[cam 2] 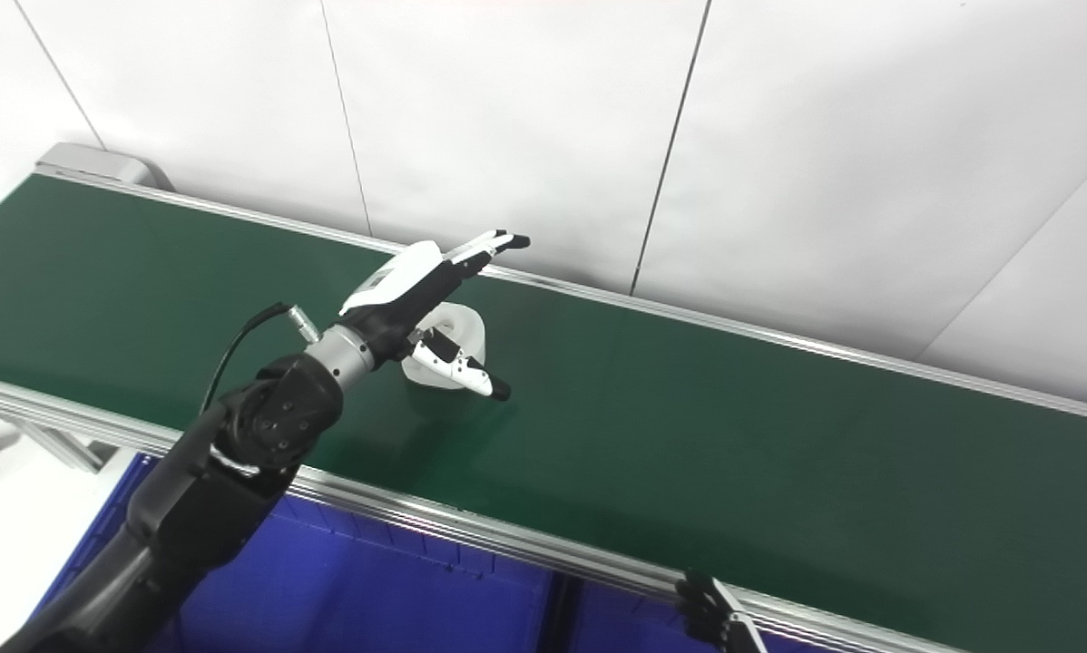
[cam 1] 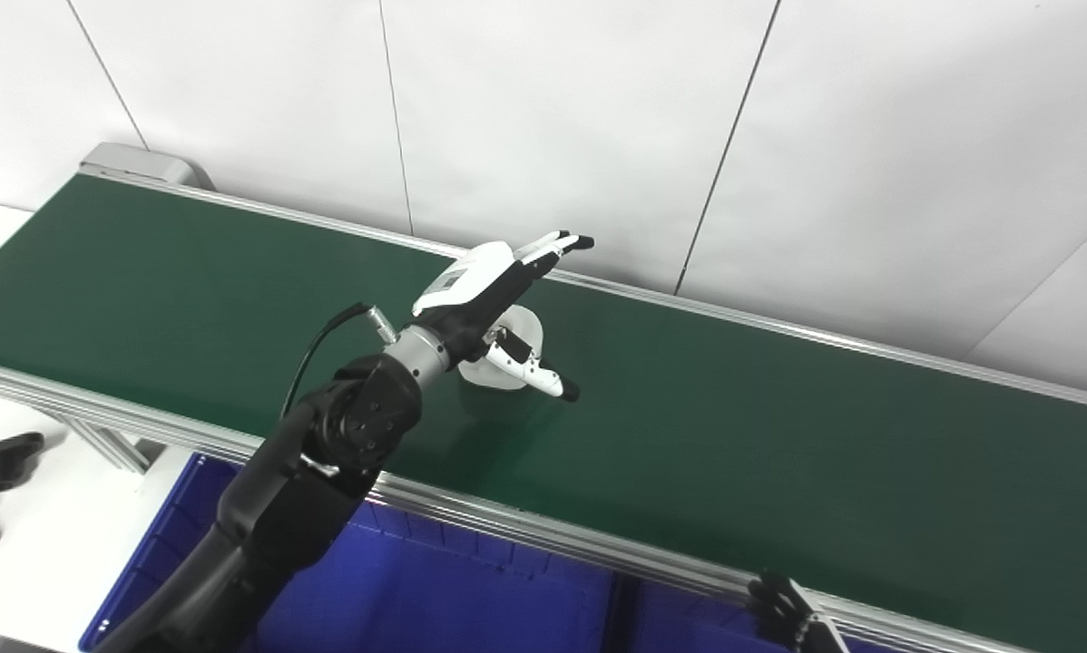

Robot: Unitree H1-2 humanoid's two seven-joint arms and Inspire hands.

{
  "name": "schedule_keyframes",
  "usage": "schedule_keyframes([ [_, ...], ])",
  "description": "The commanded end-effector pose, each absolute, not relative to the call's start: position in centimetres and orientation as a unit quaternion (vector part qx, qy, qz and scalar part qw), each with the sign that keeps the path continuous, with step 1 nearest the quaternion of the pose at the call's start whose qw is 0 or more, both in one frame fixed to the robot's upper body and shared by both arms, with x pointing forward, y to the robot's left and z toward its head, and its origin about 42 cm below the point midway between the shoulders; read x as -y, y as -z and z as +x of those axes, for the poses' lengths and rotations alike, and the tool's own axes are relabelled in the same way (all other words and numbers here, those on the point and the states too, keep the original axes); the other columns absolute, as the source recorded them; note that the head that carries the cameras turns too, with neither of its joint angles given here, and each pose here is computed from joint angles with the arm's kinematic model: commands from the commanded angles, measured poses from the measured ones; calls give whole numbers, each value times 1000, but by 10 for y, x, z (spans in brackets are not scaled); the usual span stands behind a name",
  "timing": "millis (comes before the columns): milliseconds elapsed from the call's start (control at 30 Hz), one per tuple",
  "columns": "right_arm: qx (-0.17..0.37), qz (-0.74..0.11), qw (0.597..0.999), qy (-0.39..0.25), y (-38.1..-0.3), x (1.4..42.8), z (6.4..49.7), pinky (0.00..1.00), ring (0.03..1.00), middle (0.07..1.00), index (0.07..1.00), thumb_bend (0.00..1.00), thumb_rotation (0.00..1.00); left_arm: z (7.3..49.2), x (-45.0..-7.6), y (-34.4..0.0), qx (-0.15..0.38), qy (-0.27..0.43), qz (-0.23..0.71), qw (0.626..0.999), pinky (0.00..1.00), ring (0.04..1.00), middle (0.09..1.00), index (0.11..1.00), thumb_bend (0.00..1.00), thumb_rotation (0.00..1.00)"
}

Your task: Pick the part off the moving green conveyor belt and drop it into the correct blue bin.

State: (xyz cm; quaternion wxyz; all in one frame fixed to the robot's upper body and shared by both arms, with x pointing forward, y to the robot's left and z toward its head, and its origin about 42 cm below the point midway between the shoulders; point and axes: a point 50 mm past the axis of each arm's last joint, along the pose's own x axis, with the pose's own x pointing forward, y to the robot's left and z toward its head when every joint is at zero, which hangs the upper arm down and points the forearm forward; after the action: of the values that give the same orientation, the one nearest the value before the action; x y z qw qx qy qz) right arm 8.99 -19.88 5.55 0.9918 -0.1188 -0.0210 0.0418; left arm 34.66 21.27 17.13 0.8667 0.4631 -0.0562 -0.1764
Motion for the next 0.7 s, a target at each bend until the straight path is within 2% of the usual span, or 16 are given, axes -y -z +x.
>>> schedule_keyframes([
  [0, 68, -109, 991, -36, -68, 200, 92, 710, 746, 779, 807, 716, 225, 362, -210, -189, 89, 158, 501, 846, 993, 978, 979, 903, 898, 99],
  [267, 70, -111, 991, -35, -66, 204, 91, 704, 751, 798, 829, 702, 230, 380, -202, -174, 60, 175, 568, 802, 1000, 1000, 990, 878, 941, 97],
  [367, 73, -118, 990, -34, -65, 206, 91, 693, 751, 804, 834, 698, 245, 383, -200, -163, 55, 183, 581, 791, 1000, 1000, 980, 859, 954, 79],
  [467, 74, -120, 990, -30, -65, 207, 90, 691, 750, 803, 834, 706, 253, 386, -197, -151, 54, 193, 584, 787, 991, 985, 959, 837, 925, 31],
  [533, 74, -119, 990, -26, -65, 208, 90, 684, 743, 799, 833, 714, 268, 387, -195, -141, 55, 204, 567, 796, 893, 897, 911, 823, 877, 6],
  [567, 74, -119, 990, -25, -65, 209, 89, 683, 741, 797, 831, 716, 273, 386, -194, -137, 53, 210, 556, 803, 745, 824, 872, 815, 830, 1],
  [600, 74, -119, 990, -24, -66, 209, 89, 683, 741, 797, 831, 716, 273, 386, -192, -134, 51, 214, 548, 807, 745, 824, 872, 815, 830, 1],
  [633, 75, -119, 990, -24, -66, 209, 89, 682, 740, 797, 831, 717, 278, 386, -191, -133, 51, 216, 543, 810, 635, 764, 845, 807, 798, 0],
  [667, 75, -120, 990, -23, -66, 210, 89, 681, 740, 797, 831, 717, 280, 386, -187, -129, 52, 215, 542, 811, 598, 743, 836, 804, 787, 0],
])
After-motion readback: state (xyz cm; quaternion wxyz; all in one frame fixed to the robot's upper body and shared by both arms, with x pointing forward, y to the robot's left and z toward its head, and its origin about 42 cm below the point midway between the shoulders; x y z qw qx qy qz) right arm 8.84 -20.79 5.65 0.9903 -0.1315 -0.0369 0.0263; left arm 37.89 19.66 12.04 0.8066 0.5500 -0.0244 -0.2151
